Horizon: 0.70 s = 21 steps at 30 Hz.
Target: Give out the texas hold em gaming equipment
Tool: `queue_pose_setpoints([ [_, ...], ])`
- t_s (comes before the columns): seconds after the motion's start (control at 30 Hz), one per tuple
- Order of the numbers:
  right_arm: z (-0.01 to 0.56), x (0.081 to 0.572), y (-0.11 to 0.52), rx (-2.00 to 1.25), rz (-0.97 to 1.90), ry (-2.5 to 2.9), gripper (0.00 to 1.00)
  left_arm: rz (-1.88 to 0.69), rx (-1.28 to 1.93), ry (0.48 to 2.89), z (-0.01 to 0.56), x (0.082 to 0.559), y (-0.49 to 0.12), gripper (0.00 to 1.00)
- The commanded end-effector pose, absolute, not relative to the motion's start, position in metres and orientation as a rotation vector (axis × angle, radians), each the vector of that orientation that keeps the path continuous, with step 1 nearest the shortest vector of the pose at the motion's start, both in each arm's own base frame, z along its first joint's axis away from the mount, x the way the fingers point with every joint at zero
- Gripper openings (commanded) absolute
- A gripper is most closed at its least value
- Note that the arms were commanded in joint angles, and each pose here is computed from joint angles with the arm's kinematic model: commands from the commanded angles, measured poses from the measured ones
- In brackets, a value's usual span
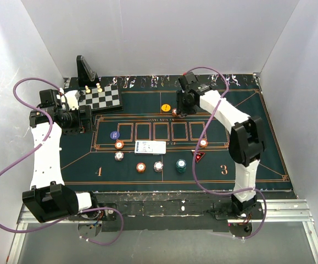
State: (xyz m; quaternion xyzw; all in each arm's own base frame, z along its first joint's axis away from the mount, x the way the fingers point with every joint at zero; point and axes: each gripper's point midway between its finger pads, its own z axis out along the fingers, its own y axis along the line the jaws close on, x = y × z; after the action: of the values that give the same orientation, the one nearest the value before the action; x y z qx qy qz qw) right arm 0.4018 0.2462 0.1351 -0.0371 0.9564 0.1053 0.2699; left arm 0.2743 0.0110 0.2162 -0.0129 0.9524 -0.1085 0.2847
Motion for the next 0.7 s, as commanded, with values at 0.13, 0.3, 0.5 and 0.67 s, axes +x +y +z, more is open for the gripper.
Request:
queue_pose_setpoints([
  [0.13, 0.106, 0.458, 0.221, 0.002, 0.229, 2.639, 0.41, -0.302, -0.015, 2.507, 0.225, 0.275, 0.009, 0.98],
  [0.3, 0.084, 0.478, 0.21, 0.049, 0.185, 2.672, 0.41, -0.307, -0.007, 2.504, 0.226, 0.276, 0.009, 0.98],
  [0.5, 0.065, 0.493, 0.2, 0.084, 0.155, 2.691, 0.41, -0.304, 0.0, 2.506, 0.226, 0.275, 0.009, 0.98],
  [0.67, 0.054, 0.499, 0.203, 0.078, 0.165, 2.713, 0.43, -0.301, 0.004, 2.507, 0.225, 0.276, 0.01, 0.98],
])
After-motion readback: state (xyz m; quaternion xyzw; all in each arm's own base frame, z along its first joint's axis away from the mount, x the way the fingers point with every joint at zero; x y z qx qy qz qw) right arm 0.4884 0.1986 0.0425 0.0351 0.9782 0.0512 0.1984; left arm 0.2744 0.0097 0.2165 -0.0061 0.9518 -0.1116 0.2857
